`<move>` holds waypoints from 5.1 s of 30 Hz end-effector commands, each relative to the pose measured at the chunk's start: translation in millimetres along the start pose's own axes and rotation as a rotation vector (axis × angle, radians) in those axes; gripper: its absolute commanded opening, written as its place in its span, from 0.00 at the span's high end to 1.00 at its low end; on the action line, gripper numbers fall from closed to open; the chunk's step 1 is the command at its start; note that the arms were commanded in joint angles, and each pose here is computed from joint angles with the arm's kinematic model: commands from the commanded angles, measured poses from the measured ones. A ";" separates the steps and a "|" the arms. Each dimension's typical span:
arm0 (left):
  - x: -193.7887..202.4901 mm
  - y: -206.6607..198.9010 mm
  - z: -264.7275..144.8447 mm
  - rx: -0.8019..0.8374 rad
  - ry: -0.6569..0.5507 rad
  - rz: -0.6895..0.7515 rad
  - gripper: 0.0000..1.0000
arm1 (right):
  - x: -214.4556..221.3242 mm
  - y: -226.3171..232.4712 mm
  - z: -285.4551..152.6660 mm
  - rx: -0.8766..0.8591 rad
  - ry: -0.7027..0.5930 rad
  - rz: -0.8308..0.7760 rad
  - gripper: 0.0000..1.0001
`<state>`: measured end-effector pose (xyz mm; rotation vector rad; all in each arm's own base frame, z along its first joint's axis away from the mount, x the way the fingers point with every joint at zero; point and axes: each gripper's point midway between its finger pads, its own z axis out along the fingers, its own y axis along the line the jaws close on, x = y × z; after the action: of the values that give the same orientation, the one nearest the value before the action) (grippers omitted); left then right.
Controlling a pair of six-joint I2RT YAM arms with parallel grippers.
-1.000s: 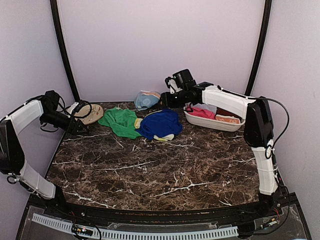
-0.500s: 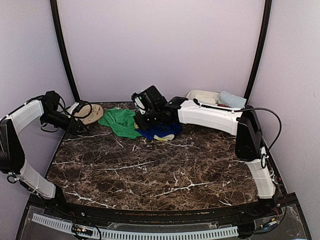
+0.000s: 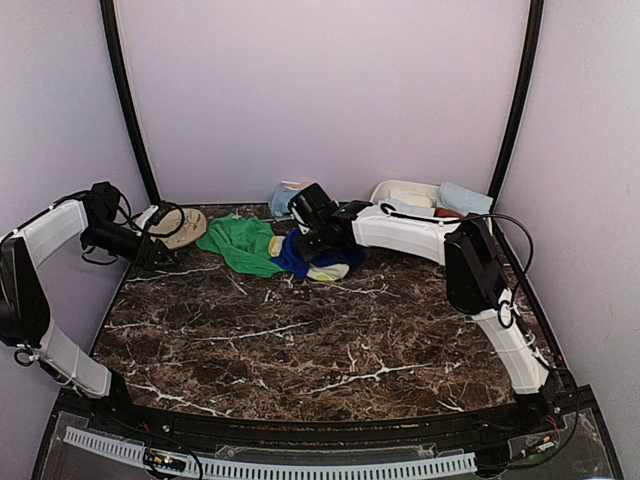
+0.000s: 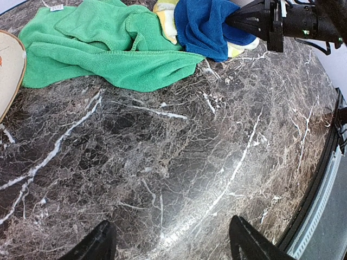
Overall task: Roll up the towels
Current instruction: Adjust the towel from the towel pile, then pick up the towel from the towel pile.
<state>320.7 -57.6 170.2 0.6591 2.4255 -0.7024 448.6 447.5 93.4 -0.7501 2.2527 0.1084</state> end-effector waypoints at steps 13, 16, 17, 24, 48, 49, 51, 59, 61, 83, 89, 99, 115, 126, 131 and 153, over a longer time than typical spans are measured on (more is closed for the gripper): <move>3.6 -5.4 0.4 0.036 0.003 -0.021 0.29 | -113.6 -43.8 -90.8 -0.125 -0.291 0.171 1.00; 5.2 -6.2 0.9 0.040 0.009 -0.022 0.29 | -96.3 -29.2 -78.2 -0.142 -0.235 0.136 0.61; 5.5 -6.4 0.7 0.039 0.010 -0.020 0.29 | -88.5 -24.5 -74.1 -0.126 -0.216 0.106 0.53; 7.6 -6.1 3.3 0.047 0.015 -0.028 0.29 | -55.7 2.7 -48.9 -0.097 -0.144 0.020 0.35; 10.4 -7.5 2.8 0.050 0.025 -0.021 0.31 | -94.3 -16.3 -57.8 -0.108 -0.266 0.161 0.78; 10.4 -7.7 2.7 0.050 0.025 -0.023 0.30 | -89.5 -14.4 -55.1 -0.090 -0.254 0.162 0.55; 10.1 -8.0 2.6 0.052 0.023 -0.023 0.30 | -76.0 -6.2 -46.5 -0.060 -0.227 0.155 0.33; 14.4 -8.4 5.8 0.061 0.032 -0.033 0.31 | -47.7 7.5 -12.2 0.047 -0.190 0.186 0.36; 14.8 -8.7 5.7 0.060 0.031 -0.030 0.31 | -44.3 9.8 -5.9 0.043 -0.187 0.189 0.45; 16.3 -9.2 6.3 0.064 0.034 -0.032 0.33 | -119.3 -1.1 -86.0 -0.021 -0.389 0.196 1.00; 16.3 -9.9 5.5 0.063 0.033 -0.026 0.33 | -94.0 28.7 -73.0 -0.131 -0.295 0.192 0.53; 17.4 -9.3 6.9 0.065 0.036 -0.031 0.33 | -33.6 62.2 -33.0 -0.190 -0.143 0.213 0.52; 15.2 -7.8 6.9 0.067 0.040 -0.038 0.33 | -8.4 53.9 17.6 -0.287 -0.035 0.299 0.69; 14.6 -6.8 7.5 0.070 0.045 -0.046 0.33 | -51.6 37.2 -1.7 -0.335 -0.136 0.332 1.00; 9.5 -9.9 6.9 0.092 0.024 -0.053 0.33 | -108.2 14.6 -53.8 -0.464 -0.292 0.402 1.00; 8.5 -14.0 5.9 0.106 0.010 -0.048 0.34 | -228.9 -124.4 -255.0 -0.670 -0.760 0.526 1.00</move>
<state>313.4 -66.5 157.9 0.6510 2.4454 -0.8214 506.2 386.8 408.7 -0.2782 1.6832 1.1611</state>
